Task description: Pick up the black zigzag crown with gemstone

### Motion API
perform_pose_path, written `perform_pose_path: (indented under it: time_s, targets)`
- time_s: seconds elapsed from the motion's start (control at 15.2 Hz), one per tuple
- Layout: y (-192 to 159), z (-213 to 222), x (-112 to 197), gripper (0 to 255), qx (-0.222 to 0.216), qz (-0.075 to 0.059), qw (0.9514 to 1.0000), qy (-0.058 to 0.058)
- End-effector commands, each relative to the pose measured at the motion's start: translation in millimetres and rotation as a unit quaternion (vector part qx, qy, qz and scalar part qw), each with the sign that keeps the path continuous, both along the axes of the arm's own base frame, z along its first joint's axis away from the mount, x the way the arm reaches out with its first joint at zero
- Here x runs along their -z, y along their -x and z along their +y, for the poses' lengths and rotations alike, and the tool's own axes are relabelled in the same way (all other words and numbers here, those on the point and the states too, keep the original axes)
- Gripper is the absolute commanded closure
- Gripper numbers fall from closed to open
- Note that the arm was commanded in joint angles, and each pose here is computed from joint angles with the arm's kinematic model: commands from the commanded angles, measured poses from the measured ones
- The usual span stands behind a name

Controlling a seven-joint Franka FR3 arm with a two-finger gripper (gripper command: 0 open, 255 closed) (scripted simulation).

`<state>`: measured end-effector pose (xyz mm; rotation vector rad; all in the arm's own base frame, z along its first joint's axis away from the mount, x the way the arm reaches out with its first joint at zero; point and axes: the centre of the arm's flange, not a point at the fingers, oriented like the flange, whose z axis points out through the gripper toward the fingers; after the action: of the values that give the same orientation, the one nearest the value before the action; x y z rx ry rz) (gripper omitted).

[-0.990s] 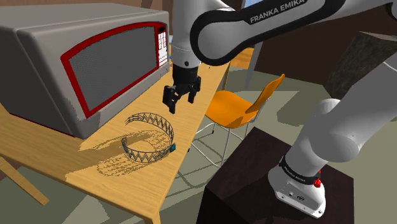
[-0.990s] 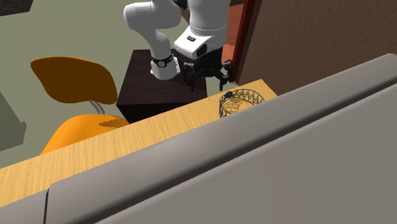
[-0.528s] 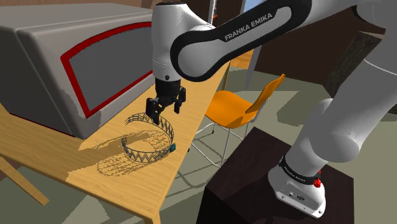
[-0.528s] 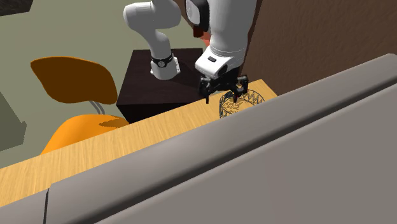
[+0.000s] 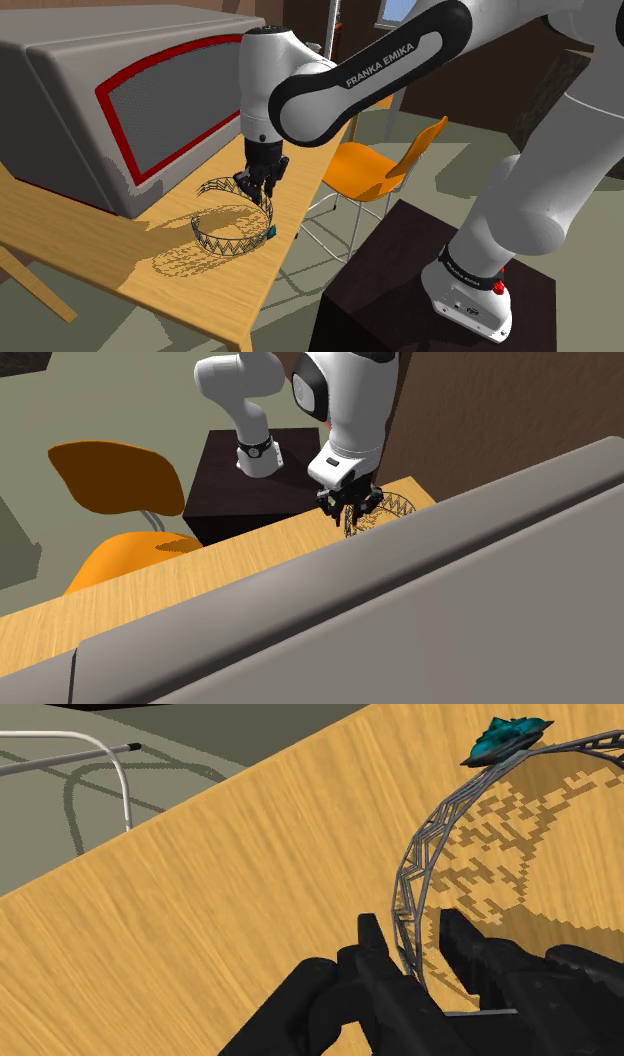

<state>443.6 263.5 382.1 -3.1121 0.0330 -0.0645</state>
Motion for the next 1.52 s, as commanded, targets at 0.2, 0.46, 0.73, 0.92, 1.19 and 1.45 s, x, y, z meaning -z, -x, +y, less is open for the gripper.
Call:
perform_pose_path:
  time_s: [0.2,0.46,0.73,0.92,1.19,1.45]
  targets:
    - [0.2,-0.1,0.4,255,0.000,0.000,1.0000,0.000]
    - [0.0,-0.6,0.5,255,0.000,0.000,1.0000,0.000]
    - [0.0,-0.6,-20.6,255,0.000,0.000,1.0000,0.000]
    - [0.0,-0.6,-36.5,255,0.000,0.000,1.0000,0.000]
    - [0.0,-0.6,-57.6,255,0.000,0.000,1.0000,0.000]
    - [0.0,-0.6,-78.7,255,0.000,0.000,1.0000,0.000]
